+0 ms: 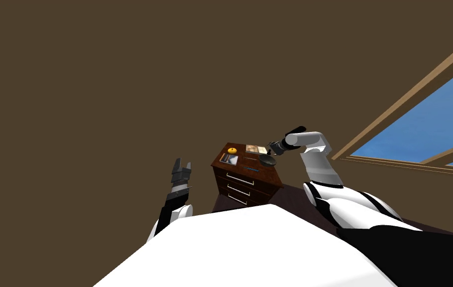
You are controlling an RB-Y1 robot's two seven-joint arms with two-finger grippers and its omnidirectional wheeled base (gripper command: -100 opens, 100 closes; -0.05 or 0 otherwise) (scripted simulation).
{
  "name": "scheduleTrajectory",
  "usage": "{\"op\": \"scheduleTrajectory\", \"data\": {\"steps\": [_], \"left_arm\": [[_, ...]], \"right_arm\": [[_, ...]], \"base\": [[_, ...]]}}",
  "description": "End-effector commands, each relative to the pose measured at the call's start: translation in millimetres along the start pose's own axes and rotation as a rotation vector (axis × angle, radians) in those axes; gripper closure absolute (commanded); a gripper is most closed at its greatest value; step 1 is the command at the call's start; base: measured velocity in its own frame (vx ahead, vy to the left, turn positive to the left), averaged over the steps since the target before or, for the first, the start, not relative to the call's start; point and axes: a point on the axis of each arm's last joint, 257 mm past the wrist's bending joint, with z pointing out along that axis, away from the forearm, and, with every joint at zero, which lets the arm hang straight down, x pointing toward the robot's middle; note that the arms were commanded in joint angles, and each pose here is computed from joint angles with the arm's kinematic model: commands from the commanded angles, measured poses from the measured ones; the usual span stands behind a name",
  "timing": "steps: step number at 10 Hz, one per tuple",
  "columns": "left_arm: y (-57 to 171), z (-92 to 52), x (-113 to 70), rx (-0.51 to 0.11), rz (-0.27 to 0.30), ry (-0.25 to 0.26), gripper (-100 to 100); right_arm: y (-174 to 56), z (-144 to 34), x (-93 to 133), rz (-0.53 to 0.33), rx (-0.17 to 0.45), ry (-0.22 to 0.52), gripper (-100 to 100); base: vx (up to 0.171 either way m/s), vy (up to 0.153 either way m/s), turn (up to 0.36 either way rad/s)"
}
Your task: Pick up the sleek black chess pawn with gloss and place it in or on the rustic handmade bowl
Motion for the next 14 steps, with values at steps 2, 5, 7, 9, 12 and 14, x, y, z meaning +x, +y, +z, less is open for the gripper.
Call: {"op": "scheduleTrajectory", "data": {"steps": [2, 5, 7, 9, 12, 14], "left_arm": [[0.0, 0.0, 0.0, 0.000, 0.000, 0.000, 0], [0.0, 0.1, 0.3, 0.000, -0.001, 0.000, 0], [0.0, 0.1, 0.2, 0.000, -0.001, 0.000, 0], [0.0, 0.0, 0.2, 0.000, 0.000, 0.000, 0], [0.0, 0.0, 0.2, 0.000, -0.001, 0.000, 0], [0.0, 0.1, 0.3, 0.000, -0.001, 0.000, 0]], "right_arm": [[0.0, 0.0, 0.0, 0.000, 0.000, 0.000, 0], [-24.8, 9.4, 36.0, -0.137, -0.011, 0.130, -100], [-17.8, 16.6, 57.1, -0.170, -0.030, 0.187, -100], [-21.1, 14.3, 76.0, -0.224, -0.028, 0.258, -100], [-36.6, 10.6, 86.9, -0.317, 0.013, 0.311, -100], [-42.1, -4.4, 88.0, -0.286, 0.003, 0.309, -100]], "base": [[0.000, 0.000, 0.000], [-0.086, 0.004, 0.169], [-0.008, 0.000, -0.017], [0.008, -0.002, 0.003], [0.000, 0.000, 0.000], [-0.003, -0.023, 0.057]]}}
